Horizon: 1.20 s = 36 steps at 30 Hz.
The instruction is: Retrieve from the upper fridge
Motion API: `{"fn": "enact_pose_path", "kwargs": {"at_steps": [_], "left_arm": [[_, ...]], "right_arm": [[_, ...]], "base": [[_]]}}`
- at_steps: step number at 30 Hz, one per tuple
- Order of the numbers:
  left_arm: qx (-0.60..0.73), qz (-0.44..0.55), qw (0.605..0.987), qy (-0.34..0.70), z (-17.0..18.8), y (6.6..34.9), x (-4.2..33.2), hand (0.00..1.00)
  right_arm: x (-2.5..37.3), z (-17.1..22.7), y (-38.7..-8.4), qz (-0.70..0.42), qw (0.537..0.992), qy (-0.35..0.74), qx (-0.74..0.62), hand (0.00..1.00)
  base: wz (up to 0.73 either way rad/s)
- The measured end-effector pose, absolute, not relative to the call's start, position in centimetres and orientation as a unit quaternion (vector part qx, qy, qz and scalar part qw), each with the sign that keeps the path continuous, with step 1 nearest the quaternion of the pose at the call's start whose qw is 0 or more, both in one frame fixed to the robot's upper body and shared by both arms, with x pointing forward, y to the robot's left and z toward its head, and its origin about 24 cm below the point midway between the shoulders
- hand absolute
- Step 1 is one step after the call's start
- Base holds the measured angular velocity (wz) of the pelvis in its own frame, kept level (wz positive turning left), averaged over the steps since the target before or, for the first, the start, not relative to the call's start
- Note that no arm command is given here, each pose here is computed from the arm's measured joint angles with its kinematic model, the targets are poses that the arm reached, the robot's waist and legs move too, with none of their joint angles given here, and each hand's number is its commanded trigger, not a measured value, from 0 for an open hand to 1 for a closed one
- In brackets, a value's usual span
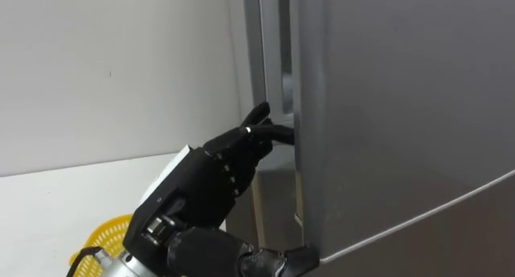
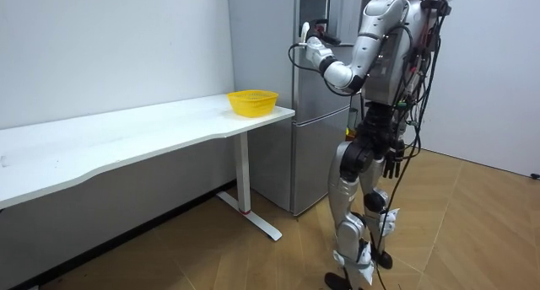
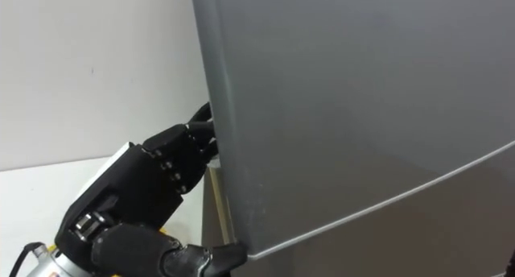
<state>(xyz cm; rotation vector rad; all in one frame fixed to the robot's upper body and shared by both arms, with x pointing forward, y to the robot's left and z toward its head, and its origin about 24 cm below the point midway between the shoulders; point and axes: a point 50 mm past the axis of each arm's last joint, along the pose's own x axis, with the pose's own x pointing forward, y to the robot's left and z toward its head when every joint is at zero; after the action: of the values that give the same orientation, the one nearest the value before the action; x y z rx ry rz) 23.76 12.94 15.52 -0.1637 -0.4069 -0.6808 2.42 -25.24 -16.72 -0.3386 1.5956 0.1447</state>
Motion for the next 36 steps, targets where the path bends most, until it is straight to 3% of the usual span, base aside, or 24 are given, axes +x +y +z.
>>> {"fn": "enact_pose_path", "kwargs": {"at_steps": [11, 27, 36], "left_arm": [[-0.091, -0.395, 0.889, -0.216, 16.6, 11.6, 23.7, 0.00], [-0.093, -0.532, 0.810, -0.229, 17.9, 6.9, 22.5, 0.00], [-0.095, -0.543, 0.803, -0.226, 17.8, 6.3, 22.3, 0.00]], "right_arm": [[2.8, -16.7, -25.3, 0.070, 0.678, 0.714, -0.160, 0.00], [3.1, -16.7, -25.4, 0.071, 0.680, 0.709, -0.170, 0.00], [3.4, -16.6, -25.5, 0.064, 0.684, 0.704, -0.179, 0.00]], "base": [[0.00], [-0.08], [-0.03]]}}
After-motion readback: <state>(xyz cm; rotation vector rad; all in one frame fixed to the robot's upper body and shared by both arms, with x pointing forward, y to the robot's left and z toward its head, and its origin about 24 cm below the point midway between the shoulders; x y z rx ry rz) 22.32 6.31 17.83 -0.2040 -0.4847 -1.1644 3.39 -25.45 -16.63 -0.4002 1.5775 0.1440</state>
